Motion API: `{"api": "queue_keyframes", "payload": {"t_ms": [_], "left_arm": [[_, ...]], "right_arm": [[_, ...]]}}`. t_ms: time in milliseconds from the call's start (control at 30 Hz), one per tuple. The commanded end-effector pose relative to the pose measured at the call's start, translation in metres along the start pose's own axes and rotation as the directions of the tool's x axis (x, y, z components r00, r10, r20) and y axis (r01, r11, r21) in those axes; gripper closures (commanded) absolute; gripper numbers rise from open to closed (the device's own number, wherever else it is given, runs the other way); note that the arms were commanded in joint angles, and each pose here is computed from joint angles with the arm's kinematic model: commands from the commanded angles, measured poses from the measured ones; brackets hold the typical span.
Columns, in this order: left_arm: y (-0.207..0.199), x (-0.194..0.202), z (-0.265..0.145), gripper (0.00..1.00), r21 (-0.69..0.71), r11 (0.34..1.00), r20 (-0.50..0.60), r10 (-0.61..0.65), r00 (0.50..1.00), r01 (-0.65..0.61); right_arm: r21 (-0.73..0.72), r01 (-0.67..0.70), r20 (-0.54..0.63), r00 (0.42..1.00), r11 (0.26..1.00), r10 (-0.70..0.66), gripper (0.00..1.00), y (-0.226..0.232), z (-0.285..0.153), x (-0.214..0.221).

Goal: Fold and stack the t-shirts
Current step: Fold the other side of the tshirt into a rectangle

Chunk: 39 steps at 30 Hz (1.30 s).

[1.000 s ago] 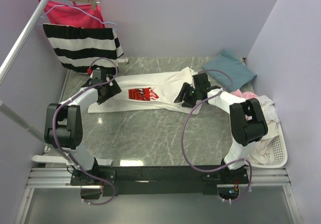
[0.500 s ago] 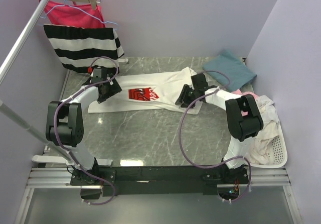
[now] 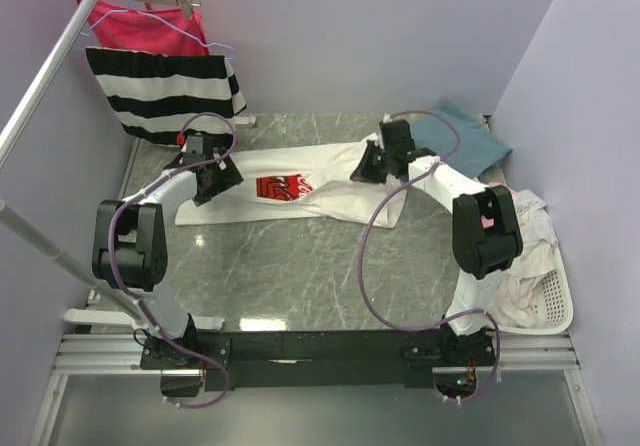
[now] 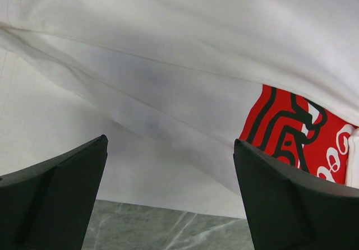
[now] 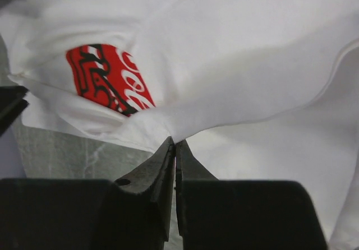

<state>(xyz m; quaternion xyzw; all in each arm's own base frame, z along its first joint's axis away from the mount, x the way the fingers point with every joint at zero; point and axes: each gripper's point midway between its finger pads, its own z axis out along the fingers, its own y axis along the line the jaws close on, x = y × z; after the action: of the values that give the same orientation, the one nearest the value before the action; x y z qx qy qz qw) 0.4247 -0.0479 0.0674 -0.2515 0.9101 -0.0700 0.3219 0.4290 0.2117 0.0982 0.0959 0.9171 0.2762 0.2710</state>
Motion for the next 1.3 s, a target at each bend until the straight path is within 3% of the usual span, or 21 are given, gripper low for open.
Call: {"api": "queue_keyframes", "payload": {"t_ms": [0,233,467,667,867,1200,1267], "left_arm": [[-0.011,-0.011,0.000,0.01,0.025,0.999,0.019,0.019,1.000,-0.020],[-0.010,-0.009,0.002,0.01,0.024,0.999,0.007,0.025,1.000,-0.025],[-0.010,-0.002,0.009,0.01,0.024,0.999,-0.023,0.032,0.999,-0.031],[-0.012,0.004,0.017,0.00,0.033,0.999,-0.048,0.033,0.998,-0.032],[-0.012,0.006,0.019,0.01,0.038,0.999,-0.057,0.033,0.998,-0.030],[-0.014,0.009,0.020,0.01,0.048,0.998,-0.065,0.031,0.997,-0.028],[-0.013,0.010,0.021,0.00,0.044,0.999,-0.070,0.031,0.997,-0.028]], "right_arm": [[-0.005,0.060,0.075,0.995,0.998,-0.060,0.93,0.024,0.000,-0.044],[0.126,0.033,0.136,0.989,0.992,-0.050,0.95,0.015,0.017,-0.089],[0.039,0.035,0.130,0.991,0.999,-0.040,0.91,0.025,0.035,-0.111],[-0.046,0.079,0.109,0.991,0.996,-0.074,0.94,0.051,0.048,-0.121],[-0.114,0.112,0.081,0.991,0.987,-0.103,0.94,0.072,0.051,-0.116],[-0.286,0.188,-0.063,0.975,0.939,-0.215,0.94,0.106,0.064,-0.070],[-0.240,0.194,-0.070,0.974,0.951,-0.217,0.91,0.099,0.067,-0.068]]}}
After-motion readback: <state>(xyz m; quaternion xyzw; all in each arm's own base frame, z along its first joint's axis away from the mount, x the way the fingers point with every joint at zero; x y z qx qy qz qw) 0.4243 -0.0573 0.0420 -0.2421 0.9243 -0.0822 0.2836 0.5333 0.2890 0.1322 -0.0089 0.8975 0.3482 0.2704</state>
